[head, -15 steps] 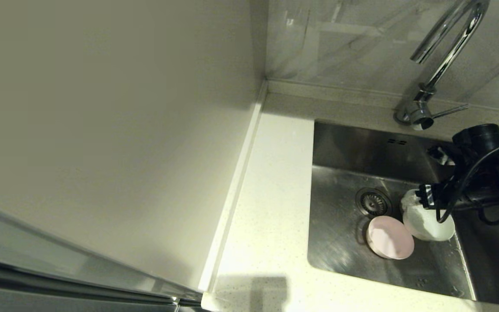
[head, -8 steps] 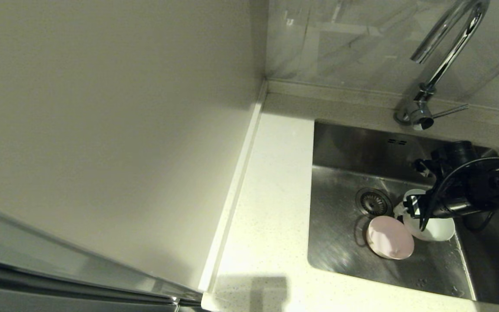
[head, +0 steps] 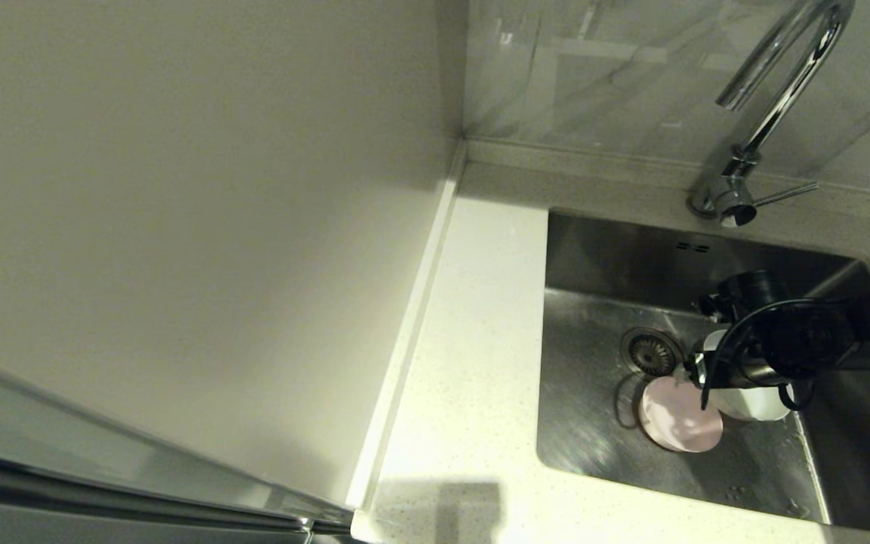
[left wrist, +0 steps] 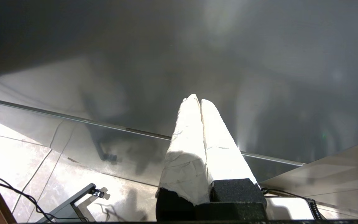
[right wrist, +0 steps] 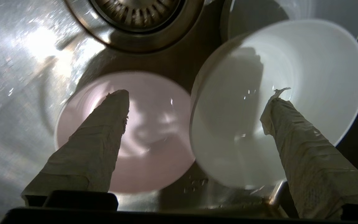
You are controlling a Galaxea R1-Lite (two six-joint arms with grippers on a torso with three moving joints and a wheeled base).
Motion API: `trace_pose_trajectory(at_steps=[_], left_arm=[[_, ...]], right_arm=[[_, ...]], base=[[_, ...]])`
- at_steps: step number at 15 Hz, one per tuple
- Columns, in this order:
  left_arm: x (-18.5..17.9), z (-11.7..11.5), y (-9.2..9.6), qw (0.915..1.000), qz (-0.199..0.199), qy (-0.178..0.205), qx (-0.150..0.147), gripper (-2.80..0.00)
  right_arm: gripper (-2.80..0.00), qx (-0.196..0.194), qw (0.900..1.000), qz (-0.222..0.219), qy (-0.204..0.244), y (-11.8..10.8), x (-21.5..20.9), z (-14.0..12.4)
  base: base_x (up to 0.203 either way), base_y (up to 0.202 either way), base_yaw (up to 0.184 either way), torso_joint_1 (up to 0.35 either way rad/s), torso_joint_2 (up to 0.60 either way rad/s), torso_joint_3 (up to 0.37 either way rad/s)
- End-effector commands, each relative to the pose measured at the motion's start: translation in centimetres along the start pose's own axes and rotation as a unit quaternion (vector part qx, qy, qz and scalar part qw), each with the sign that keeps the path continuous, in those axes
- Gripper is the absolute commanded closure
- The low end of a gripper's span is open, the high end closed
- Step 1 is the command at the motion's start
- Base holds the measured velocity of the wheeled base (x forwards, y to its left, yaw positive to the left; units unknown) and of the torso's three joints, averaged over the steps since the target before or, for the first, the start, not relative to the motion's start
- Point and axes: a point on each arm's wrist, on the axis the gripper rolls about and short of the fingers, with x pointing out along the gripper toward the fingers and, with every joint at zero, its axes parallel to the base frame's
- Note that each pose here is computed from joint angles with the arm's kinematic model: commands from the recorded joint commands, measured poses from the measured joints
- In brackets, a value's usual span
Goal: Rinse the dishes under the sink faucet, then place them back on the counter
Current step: Put a bowl back to the table from the sink
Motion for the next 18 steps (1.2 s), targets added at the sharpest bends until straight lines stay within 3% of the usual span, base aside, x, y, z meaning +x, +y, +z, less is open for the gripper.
trace_pose_trajectory(at_steps=[1,4,5,13,18], left_arm=[[0.0,0.0,0.0,1.0000,0.000,-0.002,0.000,0.00],[0.0,0.0,0.0,1.0000,0.000,-0.002,0.000,0.00],[0.0,0.0,0.0,1.0000,0.000,-0.002,0.000,0.00],[0.0,0.0,0.0,1.0000,0.000,-0.002,0.000,0.00],[0.0,0.0,0.0,1.0000,0.000,-0.002,0.000,0.00]], right_arm=[[-2.80,-0.002,1.000,-0.003,0.010,0.3,1.5,-0.1],[-2.80,-0.001,1.000,-0.008,0.011,0.4,2.1,-0.1],[0.00,0.000,1.000,-0.008,0.010,0.4,2.0,0.0],[0.00,0.011,1.000,-0.009,-0.008,-0.1,0.8,0.7],[0.00,0.058,0.998,-0.008,-0.039,-0.9,-1.7,1.8]], base=[[0.000,0.000,0.000,0.000,0.00,0.000],[0.000,0.000,0.000,0.000,0.00,0.000],[0.000,0.000,0.000,0.000,0.00,0.000],[0.000,0.000,0.000,0.000,0.00,0.000],[0.000,0.000,0.000,0.000,0.00,0.000]])
